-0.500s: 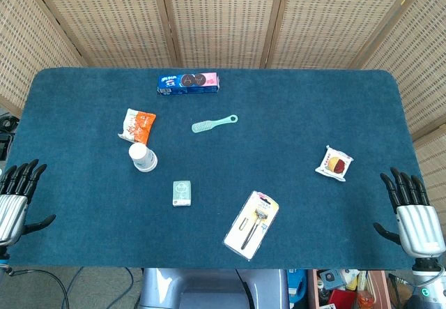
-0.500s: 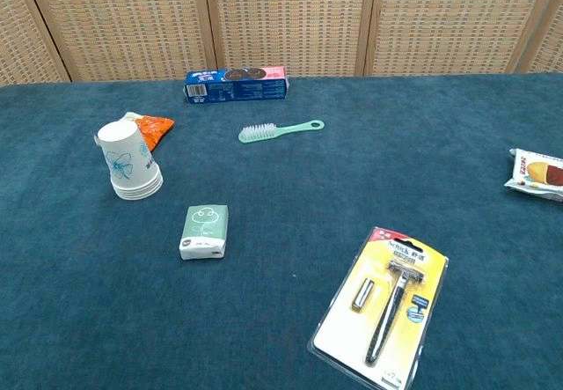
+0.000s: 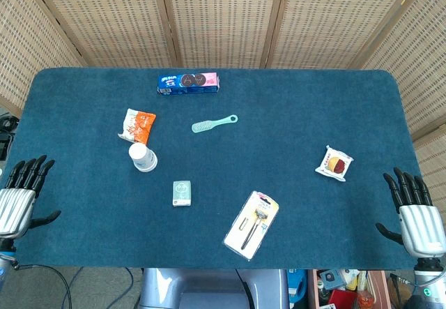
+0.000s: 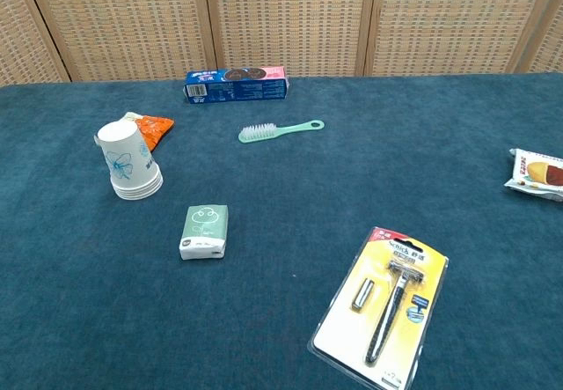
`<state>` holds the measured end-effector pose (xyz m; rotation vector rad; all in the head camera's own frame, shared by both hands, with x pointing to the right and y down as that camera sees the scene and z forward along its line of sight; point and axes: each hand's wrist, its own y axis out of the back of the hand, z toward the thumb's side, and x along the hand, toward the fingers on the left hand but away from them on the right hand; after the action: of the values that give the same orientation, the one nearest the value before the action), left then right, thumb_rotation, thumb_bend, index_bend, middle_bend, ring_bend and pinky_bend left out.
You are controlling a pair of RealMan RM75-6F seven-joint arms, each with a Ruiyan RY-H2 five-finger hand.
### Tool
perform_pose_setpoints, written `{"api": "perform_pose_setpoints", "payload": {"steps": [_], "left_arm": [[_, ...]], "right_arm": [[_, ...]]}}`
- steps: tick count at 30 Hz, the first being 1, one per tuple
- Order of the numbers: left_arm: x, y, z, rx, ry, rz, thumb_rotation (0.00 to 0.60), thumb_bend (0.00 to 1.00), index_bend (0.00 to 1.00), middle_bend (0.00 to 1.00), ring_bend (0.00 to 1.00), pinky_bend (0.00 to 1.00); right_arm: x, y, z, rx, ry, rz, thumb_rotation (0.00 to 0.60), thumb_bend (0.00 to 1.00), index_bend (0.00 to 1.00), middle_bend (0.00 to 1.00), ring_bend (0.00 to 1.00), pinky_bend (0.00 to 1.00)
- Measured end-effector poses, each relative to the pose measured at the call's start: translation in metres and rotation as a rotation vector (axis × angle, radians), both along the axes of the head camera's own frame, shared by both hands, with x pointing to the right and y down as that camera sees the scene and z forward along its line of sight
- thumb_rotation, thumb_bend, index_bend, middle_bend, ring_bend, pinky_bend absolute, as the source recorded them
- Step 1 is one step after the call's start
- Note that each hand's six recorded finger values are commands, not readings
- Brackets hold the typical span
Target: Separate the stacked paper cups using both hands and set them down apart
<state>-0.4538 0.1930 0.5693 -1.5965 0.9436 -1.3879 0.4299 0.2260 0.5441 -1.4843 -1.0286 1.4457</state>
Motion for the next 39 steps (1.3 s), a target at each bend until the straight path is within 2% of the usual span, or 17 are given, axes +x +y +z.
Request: {"api": "perform_pose_setpoints", "payload": {"steps": [3,6,13,17,19,22,26,39], "left_arm": [[0.013,-0.026,0.003,0.033,0.016,0.043,0.600,0.12,0.00,0.00,0.00,0.09],[0.028,-0.052,0.011,0.027,0.030,0.084,0.600,0.12,0.00,0.00,0.01,0.16],[0.072,-0.113,0.050,-0.073,0.028,0.181,0.600,0.12,0.00,0.03,0.11,0.27],[0.098,-0.137,0.075,-0.111,0.015,0.224,0.600,0.12,0.00,0.10,0.14,0.29],[0.112,-0.144,0.088,-0.130,0.012,0.242,0.600,0.12,0.04,0.14,0.16,0.30],[0.129,-0.150,0.102,-0.160,0.013,0.265,0.600,0.12,0.12,0.19,0.19,0.32],[0.141,-0.149,0.114,-0.180,0.006,0.290,0.600,0.12,0.16,0.23,0.21,0.33],[0.145,-0.144,0.133,-0.203,-0.010,0.304,0.600,0.12,0.35,0.37,0.36,0.42]], "right_arm": [[0.002,-0.001,0.000,-0.005,0.001,0.012,0.600,0.00,0.00,0.00,0.00,0.00],[0.005,-0.002,0.000,-0.013,0.009,0.023,0.600,0.00,0.00,0.00,0.00,0.00],[0.013,-0.002,0.005,-0.035,0.038,0.050,0.600,0.00,0.00,0.00,0.00,0.00],[0.018,-0.004,0.010,-0.051,0.056,0.070,0.600,0.00,0.00,0.00,0.00,0.00],[0.020,-0.005,0.011,-0.055,0.064,0.075,0.600,0.00,0.00,0.00,0.00,0.00],[0.022,-0.006,0.013,-0.059,0.071,0.082,0.600,0.00,0.00,0.00,0.00,0.00],[0.026,-0.006,0.016,-0.065,0.079,0.096,0.600,0.00,0.00,0.00,0.00,0.00],[0.034,-0.008,0.019,-0.074,0.084,0.123,0.600,0.00,0.00,0.00,0.00,0.00]]}}
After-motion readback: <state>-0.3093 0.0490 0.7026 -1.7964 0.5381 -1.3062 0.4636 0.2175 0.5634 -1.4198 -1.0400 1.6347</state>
